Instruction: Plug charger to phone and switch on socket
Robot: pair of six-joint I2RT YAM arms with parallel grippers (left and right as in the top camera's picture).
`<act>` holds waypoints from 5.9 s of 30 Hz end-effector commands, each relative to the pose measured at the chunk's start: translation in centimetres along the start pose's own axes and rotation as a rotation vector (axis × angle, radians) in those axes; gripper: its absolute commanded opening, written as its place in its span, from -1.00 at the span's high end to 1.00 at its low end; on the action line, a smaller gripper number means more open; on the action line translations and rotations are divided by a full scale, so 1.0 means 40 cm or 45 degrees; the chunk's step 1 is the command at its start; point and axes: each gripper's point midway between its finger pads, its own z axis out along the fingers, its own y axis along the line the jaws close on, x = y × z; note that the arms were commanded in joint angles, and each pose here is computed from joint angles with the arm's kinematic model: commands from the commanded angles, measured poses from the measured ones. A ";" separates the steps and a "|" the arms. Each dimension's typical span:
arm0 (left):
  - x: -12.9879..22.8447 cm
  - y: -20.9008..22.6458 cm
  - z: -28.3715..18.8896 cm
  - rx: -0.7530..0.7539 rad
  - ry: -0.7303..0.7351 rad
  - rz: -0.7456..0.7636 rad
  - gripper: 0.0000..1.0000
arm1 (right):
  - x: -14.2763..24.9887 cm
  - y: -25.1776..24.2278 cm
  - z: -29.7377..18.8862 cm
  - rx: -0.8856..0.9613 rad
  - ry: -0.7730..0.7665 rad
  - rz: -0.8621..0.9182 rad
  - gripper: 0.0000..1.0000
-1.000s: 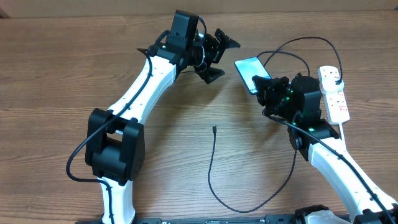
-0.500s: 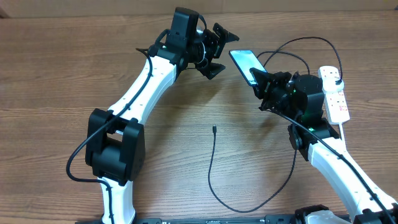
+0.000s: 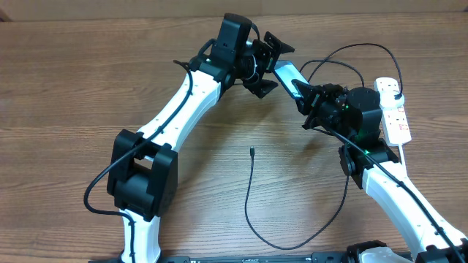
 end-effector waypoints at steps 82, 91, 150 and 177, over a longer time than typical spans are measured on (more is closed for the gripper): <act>-0.275 -0.050 -0.468 0.444 0.148 0.675 0.92 | 0.022 0.052 -0.019 0.213 -0.022 -1.097 -0.99; -0.284 -0.048 -0.479 0.453 0.135 0.707 0.91 | -0.015 -0.135 -0.087 0.731 0.169 -1.386 -0.99; -0.282 -0.049 -0.478 0.455 0.130 0.750 0.92 | 0.027 -0.626 0.069 1.506 0.520 -1.669 -0.19; -0.281 -0.049 -0.478 0.457 0.130 0.761 0.92 | 0.056 -0.621 0.096 1.440 0.552 -1.747 0.57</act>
